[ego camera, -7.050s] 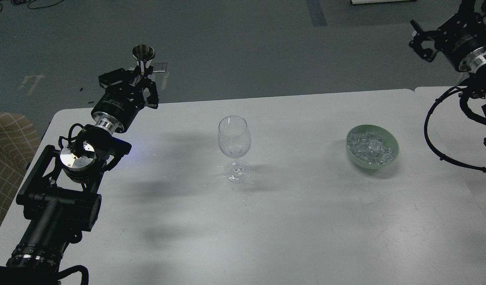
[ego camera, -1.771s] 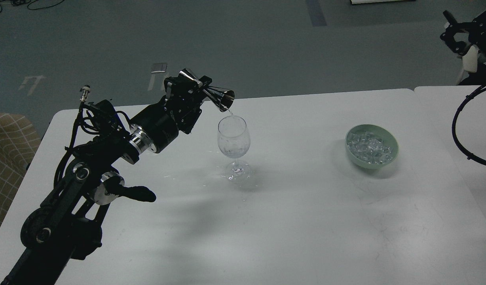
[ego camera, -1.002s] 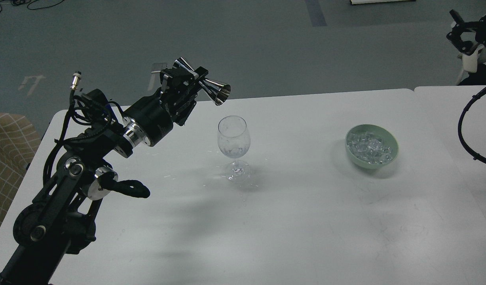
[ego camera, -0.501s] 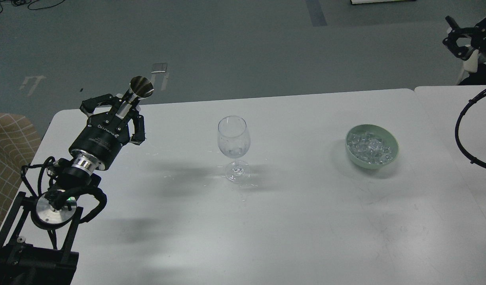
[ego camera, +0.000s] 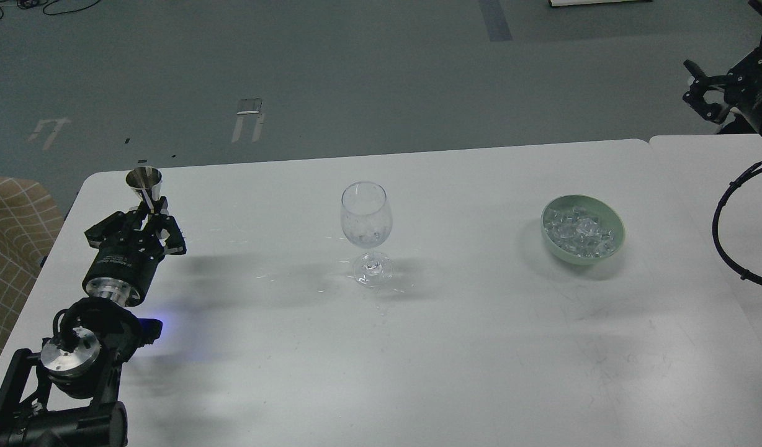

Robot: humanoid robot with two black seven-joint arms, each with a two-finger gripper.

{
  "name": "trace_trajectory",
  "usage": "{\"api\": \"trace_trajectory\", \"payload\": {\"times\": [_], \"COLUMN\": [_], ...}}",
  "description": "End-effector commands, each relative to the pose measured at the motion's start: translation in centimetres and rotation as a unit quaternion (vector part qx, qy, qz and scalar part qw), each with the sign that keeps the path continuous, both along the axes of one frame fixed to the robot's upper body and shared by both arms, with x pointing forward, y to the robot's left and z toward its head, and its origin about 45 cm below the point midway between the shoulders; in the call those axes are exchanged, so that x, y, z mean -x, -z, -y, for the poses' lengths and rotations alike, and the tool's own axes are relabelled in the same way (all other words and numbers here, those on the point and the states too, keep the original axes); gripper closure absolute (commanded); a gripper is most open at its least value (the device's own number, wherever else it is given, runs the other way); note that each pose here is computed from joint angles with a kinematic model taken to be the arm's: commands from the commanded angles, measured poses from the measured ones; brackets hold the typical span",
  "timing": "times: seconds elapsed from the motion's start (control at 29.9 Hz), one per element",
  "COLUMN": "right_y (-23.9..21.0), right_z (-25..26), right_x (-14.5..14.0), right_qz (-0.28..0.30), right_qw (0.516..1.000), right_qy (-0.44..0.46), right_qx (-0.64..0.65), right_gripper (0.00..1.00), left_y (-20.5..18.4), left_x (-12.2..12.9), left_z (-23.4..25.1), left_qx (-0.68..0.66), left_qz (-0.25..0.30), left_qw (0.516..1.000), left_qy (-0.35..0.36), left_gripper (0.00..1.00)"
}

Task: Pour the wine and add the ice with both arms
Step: 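Lower the jigger onto the table and open the left gripper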

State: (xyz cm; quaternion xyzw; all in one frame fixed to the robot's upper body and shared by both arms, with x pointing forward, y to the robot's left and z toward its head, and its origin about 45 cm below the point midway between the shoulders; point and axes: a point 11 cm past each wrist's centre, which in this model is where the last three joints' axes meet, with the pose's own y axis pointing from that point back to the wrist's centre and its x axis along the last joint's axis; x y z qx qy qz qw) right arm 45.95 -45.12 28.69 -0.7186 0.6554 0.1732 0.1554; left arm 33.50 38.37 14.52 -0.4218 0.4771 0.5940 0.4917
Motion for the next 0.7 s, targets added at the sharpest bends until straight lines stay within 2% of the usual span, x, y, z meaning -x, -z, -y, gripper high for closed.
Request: {"api": "trace_trajectory", "payload": {"times": [0.0, 0.3, 0.4, 0.67], "right_y": [0.1, 0.0, 0.1, 0.1], "right_z": [0.1, 0.2, 0.2, 0.2], "right_x": [0.1, 0.1, 0.1, 0.1], "right_qz": [-0.002, -0.001, -0.003, -0.003], "right_qw": [1.000, 1.000, 1.000, 1.000], "right_qy": [0.001, 0.002, 0.001, 0.003], "right_qx": [0.001, 0.002, 0.003, 0.003], "right_gripper": [0.00, 0.00, 0.00, 0.00], "left_y": [2.0, 3.4, 3.2, 3.3], "left_x": [-0.8, -2.1, -2.3, -2.9], "left_z": [1.1, 2.3, 2.2, 2.1], "left_qx": [0.027, 0.042, 0.039, 0.039], "left_qz": [-0.018, -0.005, -0.001, -0.007], "left_qw": [0.999, 0.999, 0.999, 0.999], "left_qy": [-0.005, -0.013, -0.012, -0.011], "left_gripper": [1.00, 1.00, 0.94, 0.87]}}
